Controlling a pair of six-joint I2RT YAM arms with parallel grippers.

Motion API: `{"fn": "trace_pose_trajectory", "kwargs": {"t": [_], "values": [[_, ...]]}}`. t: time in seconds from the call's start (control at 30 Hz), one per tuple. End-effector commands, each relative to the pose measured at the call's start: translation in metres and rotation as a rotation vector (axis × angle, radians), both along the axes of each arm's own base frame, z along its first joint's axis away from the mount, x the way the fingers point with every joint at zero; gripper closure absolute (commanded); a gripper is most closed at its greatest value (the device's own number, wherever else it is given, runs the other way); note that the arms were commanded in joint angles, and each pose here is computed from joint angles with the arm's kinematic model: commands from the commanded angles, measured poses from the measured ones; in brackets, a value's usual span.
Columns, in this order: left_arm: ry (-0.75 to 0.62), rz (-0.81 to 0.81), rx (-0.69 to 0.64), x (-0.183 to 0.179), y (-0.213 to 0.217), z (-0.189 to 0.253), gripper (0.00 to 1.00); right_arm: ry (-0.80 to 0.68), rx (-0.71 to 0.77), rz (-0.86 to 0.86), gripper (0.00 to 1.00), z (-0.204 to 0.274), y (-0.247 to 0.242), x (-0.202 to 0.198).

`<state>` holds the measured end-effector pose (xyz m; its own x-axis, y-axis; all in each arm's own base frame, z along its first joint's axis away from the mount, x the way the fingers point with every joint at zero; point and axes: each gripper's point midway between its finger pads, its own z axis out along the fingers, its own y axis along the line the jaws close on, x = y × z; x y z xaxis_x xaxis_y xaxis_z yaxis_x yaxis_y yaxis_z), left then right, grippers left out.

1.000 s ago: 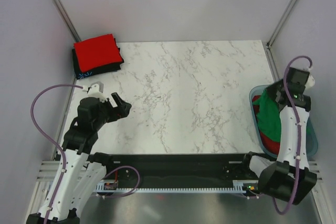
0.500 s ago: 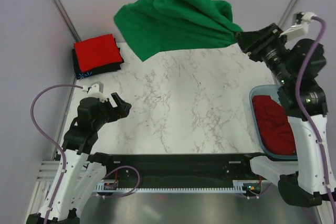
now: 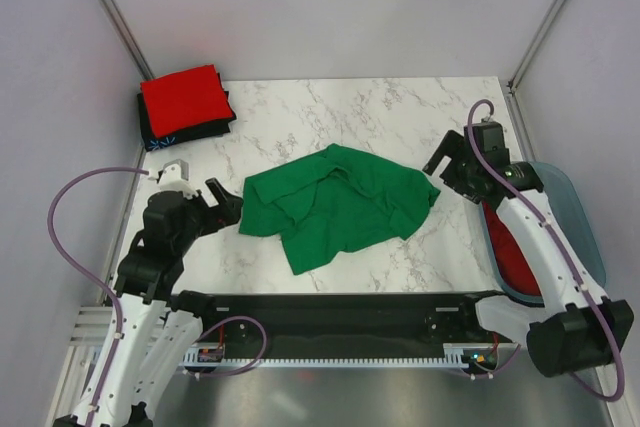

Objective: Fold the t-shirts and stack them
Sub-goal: Move the tshirt to the center of the board, then flatten the tshirt out

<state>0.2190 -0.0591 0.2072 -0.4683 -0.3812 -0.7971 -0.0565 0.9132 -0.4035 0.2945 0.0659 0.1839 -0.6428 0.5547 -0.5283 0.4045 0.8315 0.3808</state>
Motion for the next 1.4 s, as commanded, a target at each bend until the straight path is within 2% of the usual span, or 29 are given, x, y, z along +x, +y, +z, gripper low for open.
{"fn": "trace_pose_trajectory", "kwargs": {"t": [0.0, 0.13, 0.17, 0.23, 0.27, 0.3, 0.33, 0.37, 0.53, 0.7, 0.83, 1.1, 1.17, 1.27, 1.3, 1.33, 1.37], "values": [[-0.024, 0.049, 0.006, -0.001, 0.009, 0.013, 0.0, -0.093, -0.093, -0.063, 0.02, 0.028, -0.023, 0.001], [-0.019, 0.042, 0.001, -0.001, 0.007, 0.011, 0.0, -0.052, -0.059, 0.01, 0.02, 0.015, -0.01, -0.004], [-0.012, 0.029, -0.006, -0.002, 0.004, 0.01, 0.0, -0.083, -0.019, 0.055, 0.03, 0.017, 0.001, 0.0], [0.001, -0.005, -0.055, -0.004, -0.006, 0.009, 0.01, -0.065, 0.108, 0.183, 0.06, 0.001, 0.036, -0.014], [0.008, -0.013, -0.067, -0.003, -0.009, 0.006, 0.01, -0.109, 0.146, 0.234, 0.06, 0.005, 0.053, -0.013], [0.018, -0.031, -0.08, -0.004, -0.013, 0.005, 0.02, -0.079, 0.172, 0.257, 0.07, -0.009, 0.068, -0.022], [0.023, -0.037, -0.082, -0.003, -0.015, 0.005, 0.02, -0.072, 0.178, 0.357, 0.07, -0.012, 0.1, -0.037], [0.031, -0.036, -0.076, -0.001, -0.014, 0.005, 0.02, -0.083, 0.179, 0.404, 0.07, -0.014, 0.12, -0.043], [0.052, -0.004, 0.015, 0.011, -0.002, -0.001, 0.02, 0.06, 0.071, 0.605, 0.07, -0.066, 0.218, -0.098], [0.075, -0.025, 0.004, 0.01, -0.007, -0.007, 0.05, 0.159, 0.004, 0.701, 0.08, -0.118, 0.279, -0.122], [0.05, -0.015, 0.003, 0.008, -0.005, -0.005, 0.05, 0.207, -0.059, 0.742, 0.09, -0.148, 0.297, -0.132], [0.057, -0.031, -0.004, 0.01, -0.009, -0.008, 0.06, 0.234, -0.24, 0.694, 0.12, -0.179, 0.279, -0.119], [0.062, -0.033, -0.002, 0.011, -0.009, -0.009, 0.06, 0.242, -0.296, 0.693, 0.18, -0.188, 0.275, -0.118], [0.063, -0.037, -0.002, 0.011, -0.009, -0.01, 0.06, 0.262, -0.366, 0.714, 0.33, -0.202, 0.274, -0.123], [0.065, -0.039, -0.001, 0.012, -0.01, -0.01, 0.06, 0.268, -0.387, 0.714, 0.39, -0.206, 0.272, -0.123], [0.066, -0.039, -0.001, 0.012, -0.01, -0.011, 0.06, 0.265, -0.414, 0.718, 0.52, -0.209, 0.27, -0.124], [0.066, -0.037, -0.001, 0.012, -0.01, -0.011, 0.06, 0.281, -0.442, 0.718, 0.59, -0.215, 0.265, -0.125]]}}
